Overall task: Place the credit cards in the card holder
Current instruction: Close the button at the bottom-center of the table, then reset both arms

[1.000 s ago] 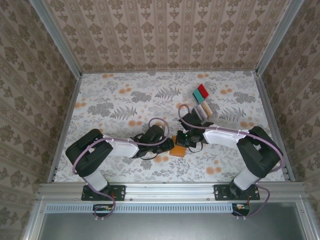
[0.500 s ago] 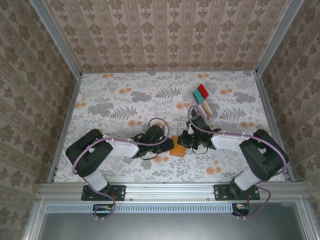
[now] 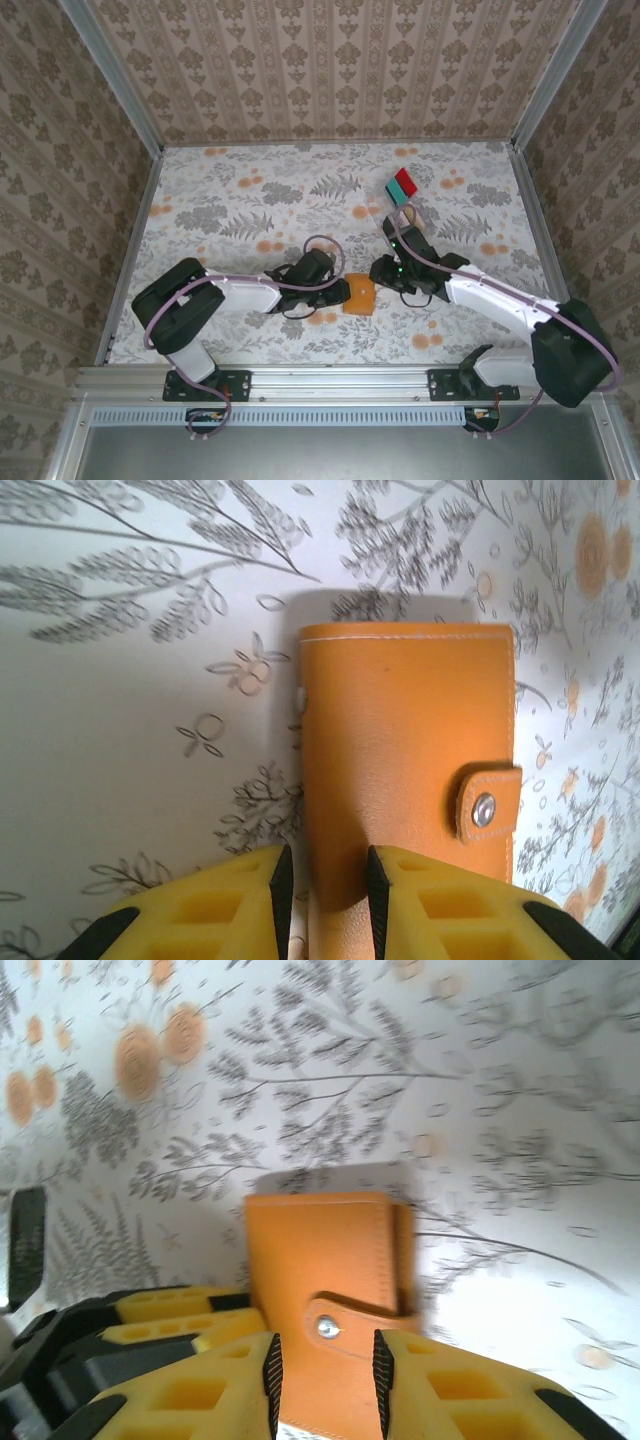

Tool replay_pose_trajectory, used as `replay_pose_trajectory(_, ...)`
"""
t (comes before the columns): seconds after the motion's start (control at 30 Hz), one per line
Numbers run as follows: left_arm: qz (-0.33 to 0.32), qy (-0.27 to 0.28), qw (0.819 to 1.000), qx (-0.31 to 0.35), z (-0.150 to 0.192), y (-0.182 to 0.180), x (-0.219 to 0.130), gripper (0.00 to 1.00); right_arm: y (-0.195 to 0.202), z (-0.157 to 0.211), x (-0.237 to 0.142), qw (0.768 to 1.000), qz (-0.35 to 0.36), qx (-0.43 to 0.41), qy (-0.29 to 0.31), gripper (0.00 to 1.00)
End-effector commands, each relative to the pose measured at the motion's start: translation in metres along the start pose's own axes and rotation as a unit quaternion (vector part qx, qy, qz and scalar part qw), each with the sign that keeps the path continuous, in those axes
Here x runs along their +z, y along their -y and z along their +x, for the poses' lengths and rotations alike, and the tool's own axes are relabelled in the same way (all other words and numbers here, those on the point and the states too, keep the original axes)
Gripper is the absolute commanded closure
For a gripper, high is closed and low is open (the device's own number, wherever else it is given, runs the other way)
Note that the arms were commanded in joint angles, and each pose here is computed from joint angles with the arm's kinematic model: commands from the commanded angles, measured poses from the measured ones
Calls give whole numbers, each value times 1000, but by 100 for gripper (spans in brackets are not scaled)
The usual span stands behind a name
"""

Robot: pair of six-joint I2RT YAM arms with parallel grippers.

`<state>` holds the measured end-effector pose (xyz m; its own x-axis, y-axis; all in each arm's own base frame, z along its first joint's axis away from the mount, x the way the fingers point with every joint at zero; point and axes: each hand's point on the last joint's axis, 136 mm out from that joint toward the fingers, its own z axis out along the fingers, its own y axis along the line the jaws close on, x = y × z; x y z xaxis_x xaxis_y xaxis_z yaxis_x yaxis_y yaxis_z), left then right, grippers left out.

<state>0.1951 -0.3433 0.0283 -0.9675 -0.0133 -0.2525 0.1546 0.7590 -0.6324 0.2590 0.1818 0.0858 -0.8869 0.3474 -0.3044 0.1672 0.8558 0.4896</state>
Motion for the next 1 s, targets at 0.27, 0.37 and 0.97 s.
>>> replay_pose_trajectory(0.27, -28, 21, 995, 98, 8, 15, -35, 69, 101, -53, -117, 944, 219, -54, 240, 43)
replay_pose_trajectory(0.37, -66, 71, 990, 107, -7, 4, -61, 60, 124, -73, -142, 908, 282, -72, 303, 33)
replay_pose_trajectory(0.97, -376, 357, 854, 42, -119, -158, -269, 0, 148, -153, -79, 878, 225, -155, 393, 14)
